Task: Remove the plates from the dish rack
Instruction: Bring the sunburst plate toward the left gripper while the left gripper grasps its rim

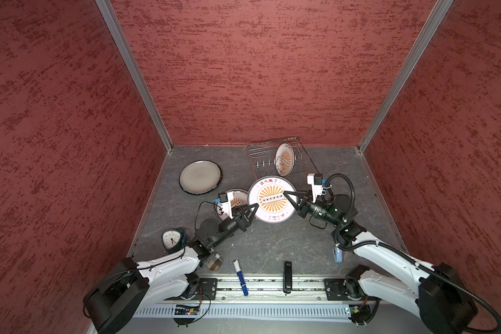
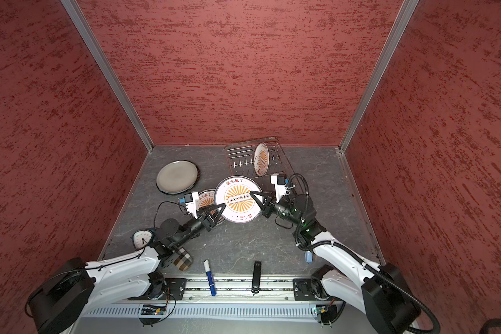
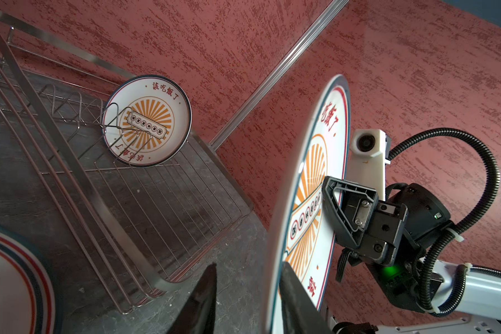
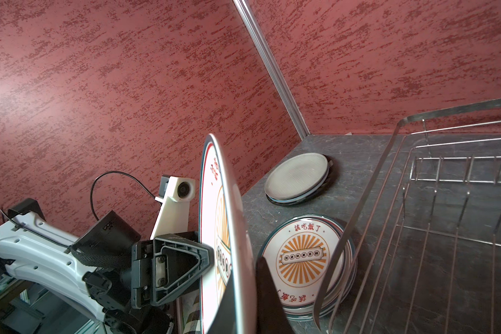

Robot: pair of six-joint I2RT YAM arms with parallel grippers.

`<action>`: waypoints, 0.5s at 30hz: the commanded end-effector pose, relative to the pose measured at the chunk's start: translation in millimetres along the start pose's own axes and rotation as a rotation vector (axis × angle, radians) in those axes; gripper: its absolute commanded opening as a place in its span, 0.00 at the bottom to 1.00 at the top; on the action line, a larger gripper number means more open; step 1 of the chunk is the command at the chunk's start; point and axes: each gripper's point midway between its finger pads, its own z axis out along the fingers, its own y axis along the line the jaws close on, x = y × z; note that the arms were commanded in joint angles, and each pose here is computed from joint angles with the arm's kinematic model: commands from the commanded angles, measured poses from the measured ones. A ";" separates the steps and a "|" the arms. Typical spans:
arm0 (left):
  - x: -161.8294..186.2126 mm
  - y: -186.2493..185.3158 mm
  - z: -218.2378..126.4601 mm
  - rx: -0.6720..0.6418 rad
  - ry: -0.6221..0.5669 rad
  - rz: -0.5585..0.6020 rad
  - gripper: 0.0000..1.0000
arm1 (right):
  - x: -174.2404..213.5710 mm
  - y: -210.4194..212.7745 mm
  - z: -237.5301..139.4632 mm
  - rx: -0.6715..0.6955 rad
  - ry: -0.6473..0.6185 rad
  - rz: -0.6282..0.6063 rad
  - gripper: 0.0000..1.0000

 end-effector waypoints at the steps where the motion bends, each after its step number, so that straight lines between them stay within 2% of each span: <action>1: 3.0 -7.3 -4.1 0.037 0.013 0.008 0.36 | -13.9 15.1 -1.3 -0.072 -0.049 -0.041 0.00; 8: 4.3 -23.4 -5.6 0.115 0.033 0.008 0.36 | -4.7 10.1 4.5 -0.094 -0.017 -0.008 0.00; 13: 5.2 -29.0 -6.2 0.143 0.041 0.012 0.20 | -1.2 8.4 5.9 -0.096 -0.006 0.003 0.00; 15: 5.0 -30.5 -5.6 0.146 0.046 0.009 0.17 | -0.7 6.1 6.5 -0.089 -0.006 0.002 0.00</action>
